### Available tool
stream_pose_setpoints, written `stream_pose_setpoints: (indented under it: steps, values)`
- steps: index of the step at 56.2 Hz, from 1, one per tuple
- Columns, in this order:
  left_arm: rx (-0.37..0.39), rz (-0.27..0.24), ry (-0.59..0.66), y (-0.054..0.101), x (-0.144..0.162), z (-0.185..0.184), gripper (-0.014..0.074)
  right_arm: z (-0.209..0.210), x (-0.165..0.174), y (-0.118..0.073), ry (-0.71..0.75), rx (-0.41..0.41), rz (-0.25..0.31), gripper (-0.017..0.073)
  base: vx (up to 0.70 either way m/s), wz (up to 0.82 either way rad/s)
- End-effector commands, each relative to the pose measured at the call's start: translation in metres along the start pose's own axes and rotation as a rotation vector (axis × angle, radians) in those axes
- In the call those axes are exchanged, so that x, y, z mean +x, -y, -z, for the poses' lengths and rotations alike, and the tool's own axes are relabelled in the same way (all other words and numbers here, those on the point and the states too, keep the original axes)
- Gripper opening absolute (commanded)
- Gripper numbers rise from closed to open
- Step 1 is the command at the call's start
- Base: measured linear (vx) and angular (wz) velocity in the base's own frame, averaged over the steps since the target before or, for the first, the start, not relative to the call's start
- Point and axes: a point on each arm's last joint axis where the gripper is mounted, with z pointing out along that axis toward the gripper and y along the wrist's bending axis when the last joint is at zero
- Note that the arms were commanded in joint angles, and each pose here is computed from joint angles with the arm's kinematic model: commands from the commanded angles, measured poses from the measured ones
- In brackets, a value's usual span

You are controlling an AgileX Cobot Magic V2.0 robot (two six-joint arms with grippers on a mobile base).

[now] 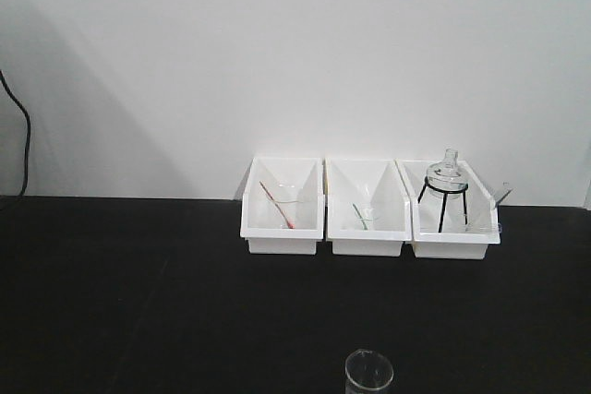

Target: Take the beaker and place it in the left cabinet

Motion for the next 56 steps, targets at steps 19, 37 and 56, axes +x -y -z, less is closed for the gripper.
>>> stream_pose_setpoints:
  steps: [19, 37, 56]
  values:
    - [0.023, 0.005, 0.109, 0.002, -0.011, 0.003, 0.0004, -0.042, -0.011, 0.000, 0.080, -0.004, 0.013, 0.0154, 0.00, 0.00]
    - [0.023, 0.005, 0.109, 0.002, -0.011, 0.003, 0.0004, -0.068, 0.010, 0.000, -0.017, -0.013, 0.029, 0.0566, 0.00, 0.00]
    - [0.023, 0.005, 0.109, 0.002, -0.011, 0.003, 0.0004, -0.114, 0.051, -0.052, -0.102, -0.549, 0.319, 0.0674, 0.00, 0.00]
